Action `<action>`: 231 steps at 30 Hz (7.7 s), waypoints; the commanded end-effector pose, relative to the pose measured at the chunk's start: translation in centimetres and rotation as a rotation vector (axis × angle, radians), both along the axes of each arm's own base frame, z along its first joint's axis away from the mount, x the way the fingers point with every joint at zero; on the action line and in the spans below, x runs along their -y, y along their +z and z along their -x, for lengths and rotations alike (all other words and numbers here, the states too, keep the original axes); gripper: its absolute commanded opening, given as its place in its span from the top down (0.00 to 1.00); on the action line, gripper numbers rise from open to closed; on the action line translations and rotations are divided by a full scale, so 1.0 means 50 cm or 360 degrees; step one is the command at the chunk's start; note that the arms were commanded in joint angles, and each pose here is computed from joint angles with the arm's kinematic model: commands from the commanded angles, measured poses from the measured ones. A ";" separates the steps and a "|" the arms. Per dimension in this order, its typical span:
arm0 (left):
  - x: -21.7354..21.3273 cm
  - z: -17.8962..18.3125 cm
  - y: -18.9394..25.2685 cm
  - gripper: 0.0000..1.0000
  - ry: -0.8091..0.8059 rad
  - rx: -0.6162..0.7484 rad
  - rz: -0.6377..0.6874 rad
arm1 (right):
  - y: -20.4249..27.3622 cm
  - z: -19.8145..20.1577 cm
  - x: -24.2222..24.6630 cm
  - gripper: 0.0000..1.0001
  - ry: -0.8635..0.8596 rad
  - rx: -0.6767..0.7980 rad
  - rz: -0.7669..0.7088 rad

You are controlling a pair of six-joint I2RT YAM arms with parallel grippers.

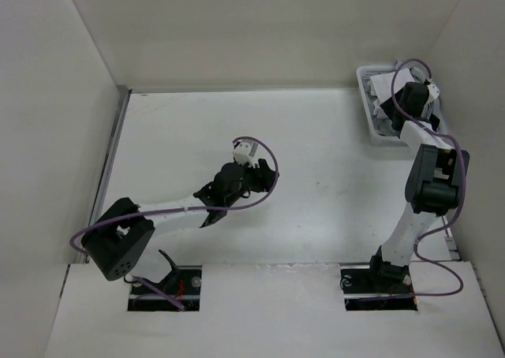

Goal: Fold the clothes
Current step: Grab the tank top from the pile, then move the tank top to the center of the board, then flatten the tank top out

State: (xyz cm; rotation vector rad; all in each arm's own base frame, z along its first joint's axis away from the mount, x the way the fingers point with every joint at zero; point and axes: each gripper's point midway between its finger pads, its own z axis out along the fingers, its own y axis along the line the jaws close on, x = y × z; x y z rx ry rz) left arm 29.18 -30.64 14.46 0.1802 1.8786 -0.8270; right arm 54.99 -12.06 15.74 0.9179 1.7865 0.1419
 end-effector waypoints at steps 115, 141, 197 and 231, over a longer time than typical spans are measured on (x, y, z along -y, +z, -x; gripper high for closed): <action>-0.269 -0.065 0.193 0.97 0.0611 0.0018 0.0409 | 0.501 0.557 -0.672 0.99 0.1216 0.0880 0.0163; -0.381 -0.005 0.156 0.69 0.0881 0.0053 0.0399 | 0.285 0.377 -0.805 0.93 0.1734 0.0814 -0.0081; -0.214 -0.018 -0.030 0.94 0.0507 -0.0161 -0.0207 | -0.178 0.488 -0.633 0.96 0.0977 -0.0217 -0.0124; -0.182 0.029 -0.164 0.53 0.0489 -0.0170 -0.0768 | -0.177 0.528 -0.573 0.58 0.0933 -0.0227 -0.0105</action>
